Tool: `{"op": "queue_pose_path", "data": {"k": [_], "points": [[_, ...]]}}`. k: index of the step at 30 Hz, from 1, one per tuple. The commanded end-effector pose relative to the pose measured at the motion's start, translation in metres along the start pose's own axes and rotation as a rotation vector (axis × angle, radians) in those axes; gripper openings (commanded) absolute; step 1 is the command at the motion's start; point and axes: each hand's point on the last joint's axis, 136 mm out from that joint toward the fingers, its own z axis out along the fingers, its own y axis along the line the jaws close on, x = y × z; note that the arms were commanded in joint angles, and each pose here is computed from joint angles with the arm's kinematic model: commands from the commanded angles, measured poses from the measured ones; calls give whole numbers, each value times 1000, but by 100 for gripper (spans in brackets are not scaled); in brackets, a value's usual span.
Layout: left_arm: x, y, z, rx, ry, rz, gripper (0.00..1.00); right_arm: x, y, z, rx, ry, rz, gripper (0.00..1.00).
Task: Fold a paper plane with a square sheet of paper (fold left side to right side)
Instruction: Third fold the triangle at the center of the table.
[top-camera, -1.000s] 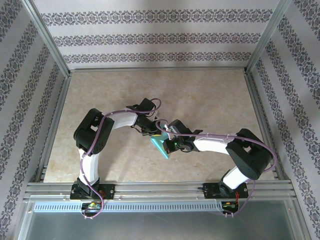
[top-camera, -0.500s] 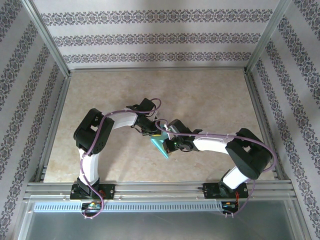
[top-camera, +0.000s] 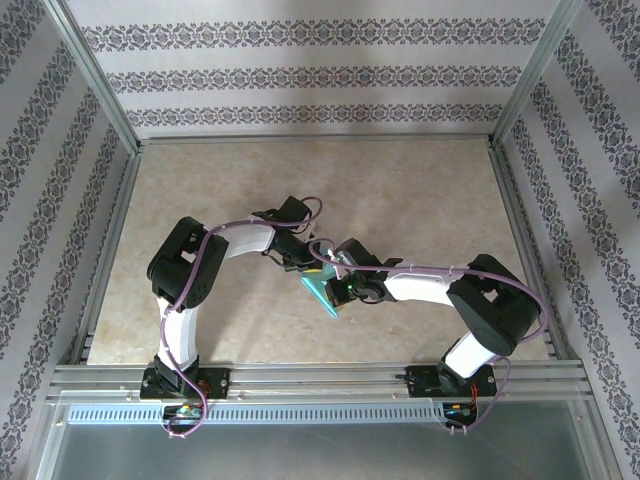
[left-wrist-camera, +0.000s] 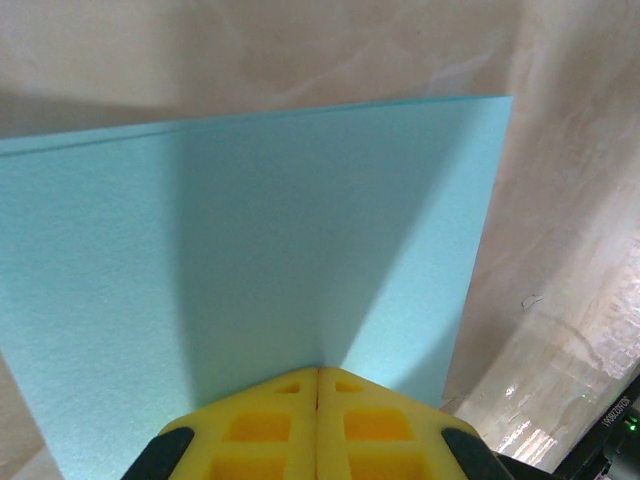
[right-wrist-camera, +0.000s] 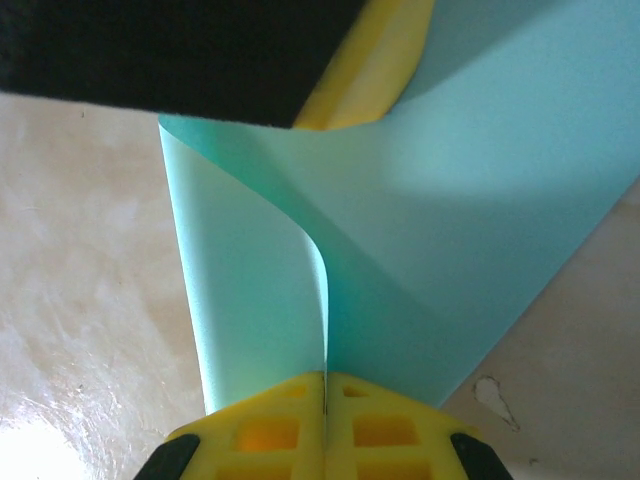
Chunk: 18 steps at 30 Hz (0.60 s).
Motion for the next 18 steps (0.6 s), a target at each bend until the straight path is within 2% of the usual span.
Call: {"op": "queue_pose_path", "data": {"k": [1,8,14,18], "points": [[17,24,13,-99,50,-11,10,8,-9,7,28,42,-7,0],[-4,5,-9,-84,-8,41,16,21,-13,14,43,90,-8,0],[-32,-6,-54,-41,-119,54,18,22,-13,14,43,98,-10,0],[-35,3,-85,-19,-197,34,17,22,-13,14,43,97,-11,0]]}}
